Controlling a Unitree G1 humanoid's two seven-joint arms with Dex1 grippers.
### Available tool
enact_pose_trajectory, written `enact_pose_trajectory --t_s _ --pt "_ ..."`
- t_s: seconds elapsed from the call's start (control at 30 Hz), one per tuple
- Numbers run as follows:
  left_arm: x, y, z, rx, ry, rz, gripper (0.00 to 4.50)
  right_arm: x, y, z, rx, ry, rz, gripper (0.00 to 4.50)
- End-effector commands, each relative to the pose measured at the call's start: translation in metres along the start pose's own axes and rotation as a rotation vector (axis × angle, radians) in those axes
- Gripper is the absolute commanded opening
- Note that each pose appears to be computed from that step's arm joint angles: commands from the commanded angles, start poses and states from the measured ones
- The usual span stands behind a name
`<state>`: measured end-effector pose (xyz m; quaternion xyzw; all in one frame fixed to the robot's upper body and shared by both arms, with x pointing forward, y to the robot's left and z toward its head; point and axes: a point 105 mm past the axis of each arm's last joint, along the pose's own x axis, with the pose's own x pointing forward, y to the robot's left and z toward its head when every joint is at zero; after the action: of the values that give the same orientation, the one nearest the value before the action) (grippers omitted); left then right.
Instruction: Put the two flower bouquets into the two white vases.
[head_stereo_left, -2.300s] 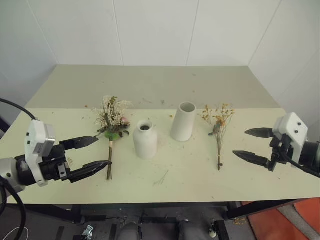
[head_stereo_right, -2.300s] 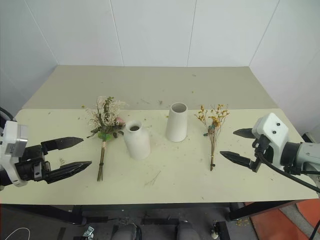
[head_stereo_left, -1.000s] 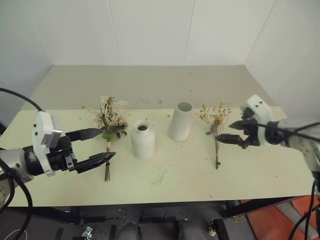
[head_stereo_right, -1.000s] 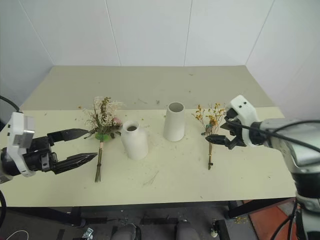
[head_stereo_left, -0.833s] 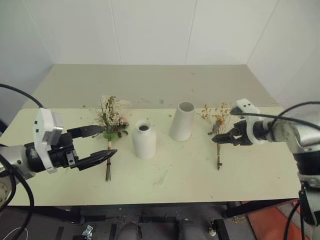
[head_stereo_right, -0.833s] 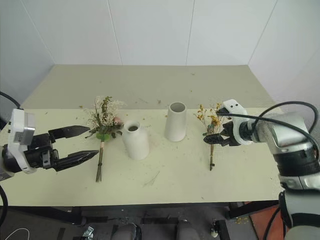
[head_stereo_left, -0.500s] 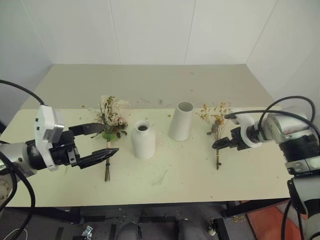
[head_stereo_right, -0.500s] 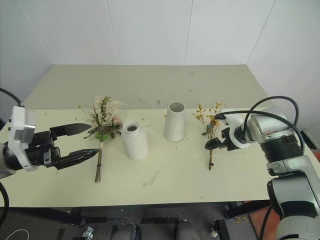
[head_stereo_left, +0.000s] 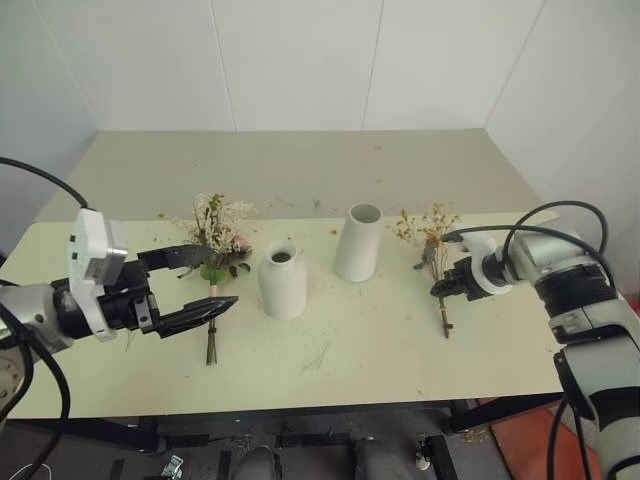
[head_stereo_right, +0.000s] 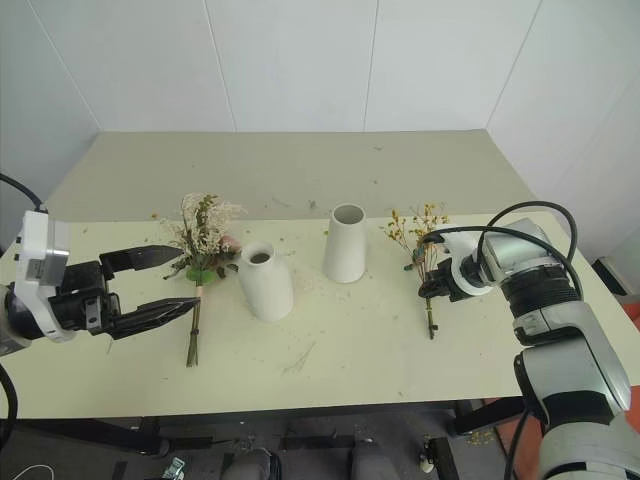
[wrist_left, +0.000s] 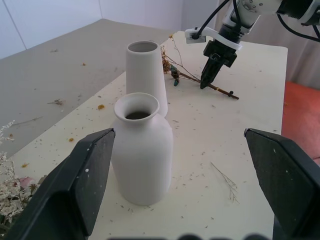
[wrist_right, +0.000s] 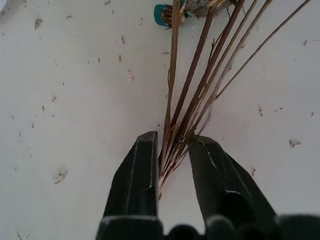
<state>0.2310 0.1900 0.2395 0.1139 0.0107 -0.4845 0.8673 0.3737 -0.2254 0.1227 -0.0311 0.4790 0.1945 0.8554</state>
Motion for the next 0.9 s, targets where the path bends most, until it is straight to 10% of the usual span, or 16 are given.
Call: enact_pose_trajectory --t_s 0.03,0.37,0.57,0.9 --pt "-0.003 -0.001 0.014 0.057 -0.037 -0.005 4.50 -0.002 -0.004 0.004 0.034 -0.028 -0.012 0.03" --pt "-0.005 0.009 0.026 0.075 -0.064 -0.012 4.50 -0.058 -0.031 0.052 0.200 -0.505 -0.159 0.03" --pt "-0.005 0.015 0.027 0.065 -0.086 0.009 4.50 -0.122 0.008 0.106 0.075 -1.101 -0.069 0.03" --pt "-0.005 0.014 0.030 0.063 -0.106 0.019 4.50 -0.142 0.107 0.138 -0.225 -1.352 0.218 0.03"
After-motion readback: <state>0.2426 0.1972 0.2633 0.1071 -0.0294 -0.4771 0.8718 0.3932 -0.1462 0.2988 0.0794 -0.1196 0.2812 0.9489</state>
